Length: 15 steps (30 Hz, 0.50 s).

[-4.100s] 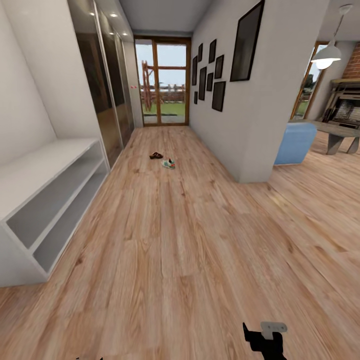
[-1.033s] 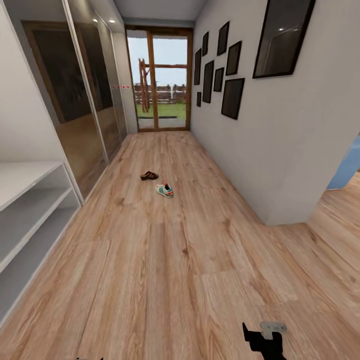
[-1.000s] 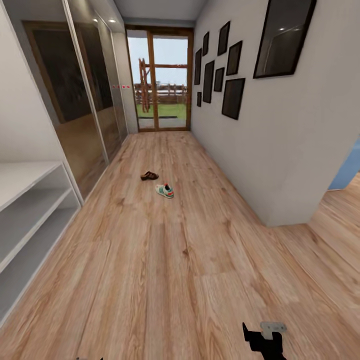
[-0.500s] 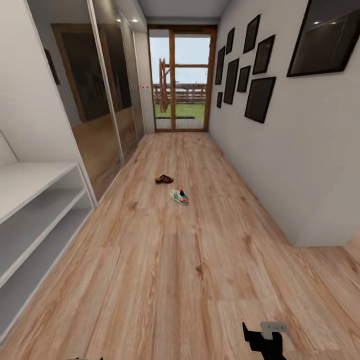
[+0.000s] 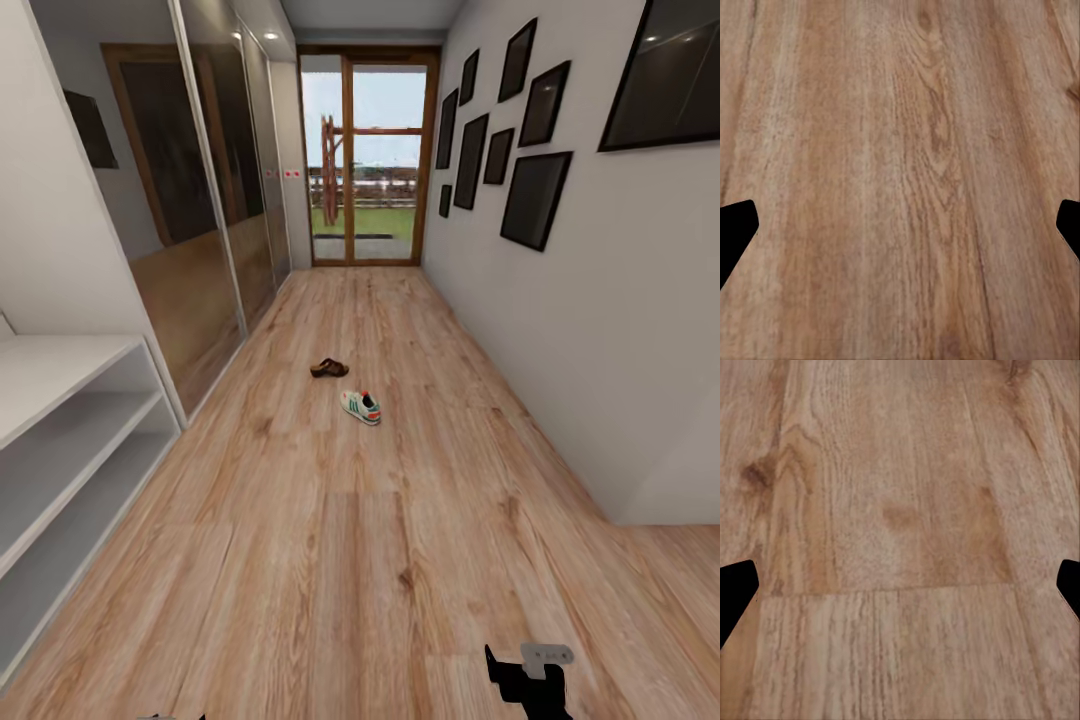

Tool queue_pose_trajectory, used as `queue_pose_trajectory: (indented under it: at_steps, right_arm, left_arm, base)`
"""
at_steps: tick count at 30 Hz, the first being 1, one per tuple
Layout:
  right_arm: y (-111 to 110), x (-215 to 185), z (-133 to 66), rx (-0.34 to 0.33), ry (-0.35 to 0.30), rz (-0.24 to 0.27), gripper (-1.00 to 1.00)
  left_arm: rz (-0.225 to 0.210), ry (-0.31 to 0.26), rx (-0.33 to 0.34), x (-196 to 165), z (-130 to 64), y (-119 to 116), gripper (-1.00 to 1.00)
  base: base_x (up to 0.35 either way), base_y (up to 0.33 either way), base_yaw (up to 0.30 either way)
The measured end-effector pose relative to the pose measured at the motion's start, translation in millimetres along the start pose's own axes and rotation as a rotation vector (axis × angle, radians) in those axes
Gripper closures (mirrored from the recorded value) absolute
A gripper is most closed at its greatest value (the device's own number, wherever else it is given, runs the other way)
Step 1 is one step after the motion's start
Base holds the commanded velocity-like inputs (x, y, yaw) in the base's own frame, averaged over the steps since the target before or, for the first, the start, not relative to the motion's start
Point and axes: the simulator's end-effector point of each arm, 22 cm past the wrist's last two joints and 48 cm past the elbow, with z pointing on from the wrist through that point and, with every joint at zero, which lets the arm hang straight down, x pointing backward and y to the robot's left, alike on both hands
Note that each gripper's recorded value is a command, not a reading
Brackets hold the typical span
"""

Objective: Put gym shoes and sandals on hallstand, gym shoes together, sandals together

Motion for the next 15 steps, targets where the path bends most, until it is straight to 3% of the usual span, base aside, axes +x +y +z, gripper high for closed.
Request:
queue_pose_trajectory:
  at_steps: [15]
  right_arm:
    - [0.0,0.0,0.0,0.0,0.0,0.0,-1.0]
  left_arm:
    - [0.0,0.0,0.0,0.0,0.0,0.0,-1.0]
  base:
    - [0.339,0.0,0.0]
